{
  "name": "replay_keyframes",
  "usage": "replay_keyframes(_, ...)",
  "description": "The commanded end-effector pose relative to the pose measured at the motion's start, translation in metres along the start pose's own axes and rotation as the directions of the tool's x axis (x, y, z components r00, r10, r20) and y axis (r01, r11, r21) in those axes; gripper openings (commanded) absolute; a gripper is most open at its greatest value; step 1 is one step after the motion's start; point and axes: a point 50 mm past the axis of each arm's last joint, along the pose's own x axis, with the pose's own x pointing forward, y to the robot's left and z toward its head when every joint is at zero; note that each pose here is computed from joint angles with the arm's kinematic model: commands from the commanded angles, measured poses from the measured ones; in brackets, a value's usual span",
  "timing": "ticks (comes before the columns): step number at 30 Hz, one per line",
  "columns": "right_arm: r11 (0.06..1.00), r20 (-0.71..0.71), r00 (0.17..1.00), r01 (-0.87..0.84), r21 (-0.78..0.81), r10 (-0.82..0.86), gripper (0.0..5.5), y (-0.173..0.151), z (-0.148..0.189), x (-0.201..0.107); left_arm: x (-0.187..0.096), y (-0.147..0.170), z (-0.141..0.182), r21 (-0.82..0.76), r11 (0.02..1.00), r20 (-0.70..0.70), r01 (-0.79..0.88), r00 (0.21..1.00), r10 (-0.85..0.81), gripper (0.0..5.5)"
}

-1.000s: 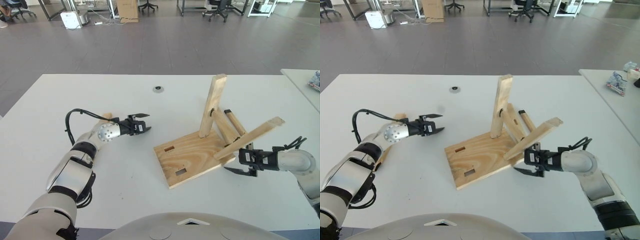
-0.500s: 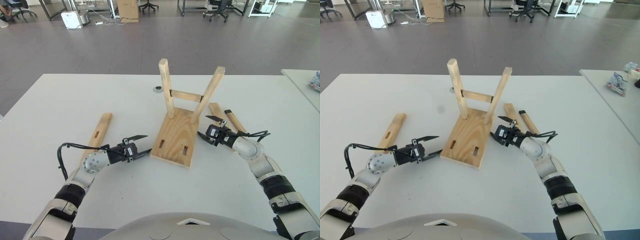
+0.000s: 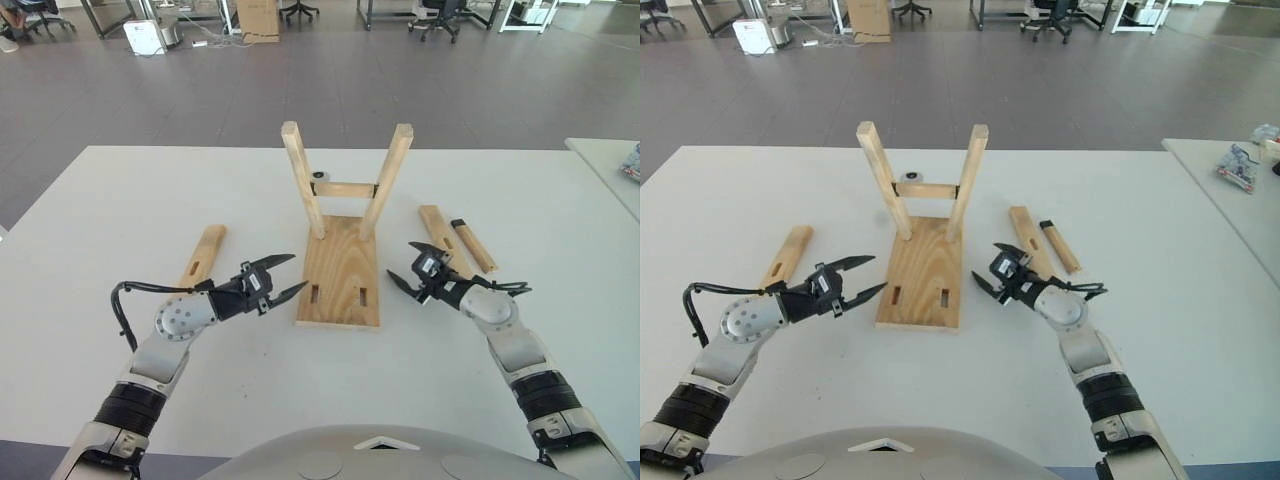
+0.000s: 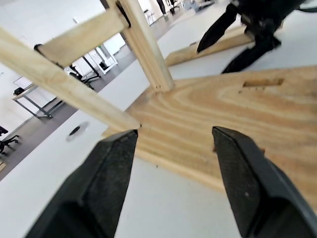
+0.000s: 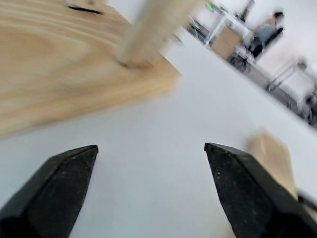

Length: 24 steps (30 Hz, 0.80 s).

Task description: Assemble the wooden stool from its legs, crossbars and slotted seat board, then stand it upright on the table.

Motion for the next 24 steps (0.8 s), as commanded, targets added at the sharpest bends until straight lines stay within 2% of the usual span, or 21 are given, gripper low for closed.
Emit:
replay_keyframes(1, 0.942, 0.036, 0.964, 0.249, 0.224, -0.264, 4.04, -0.06, 0.024, -0.01, -0.023, 0.024, -0.008, -0.009, 0.992, -0.057, -0.124, 0.991, 0.123, 2.81)
replay_keyframes(4, 0.87, -0.014, 0.917, 0.383, 0.311, -0.399, 4.04, -0.092, 0.026, -0.02, -0.03, 0.036, -0.009, -0.026, 0.975, -0.058, -0.222, 0.974, 0.22, 2.81)
replay_keyframes(6, 0.841, -0.062, 0.914, 0.395, 0.37, -0.402, 4.04, -0.1, 0.018, -0.026, -0.03, 0.036, -0.01, -0.03, 0.971, -0.057, -0.236, 0.971, 0.234, 2.81)
replay_keyframes(9, 0.837, -0.188, 0.907, 0.421, 0.35, -0.377, 4.04, -0.104, -0.004, -0.031, -0.028, 0.034, -0.01, -0.033, 0.971, -0.054, -0.236, 0.971, 0.234, 2.81)
replay_keyframes(13, 0.866, -0.29, 0.922, 0.353, 0.354, -0.257, 4.04, -0.087, -0.022, -0.026, -0.022, 0.033, -0.009, -0.026, 0.972, -0.047, -0.235, 0.971, 0.234, 2.81)
replay_keyframes(19, 0.89, -0.322, 0.931, 0.286, 0.355, -0.171, 4.04, -0.079, -0.032, -0.026, -0.021, 0.032, -0.01, -0.028, 0.971, -0.047, -0.236, 0.971, 0.234, 2.81)
replay_keyframes(24, 0.806, -0.424, 0.901, 0.319, 0.499, -0.094, 3.17, -0.07, -0.059, -0.035, -0.019, 0.031, -0.009, -0.062, 0.968, -0.045, -0.243, 0.97, 0.241, 2.81)
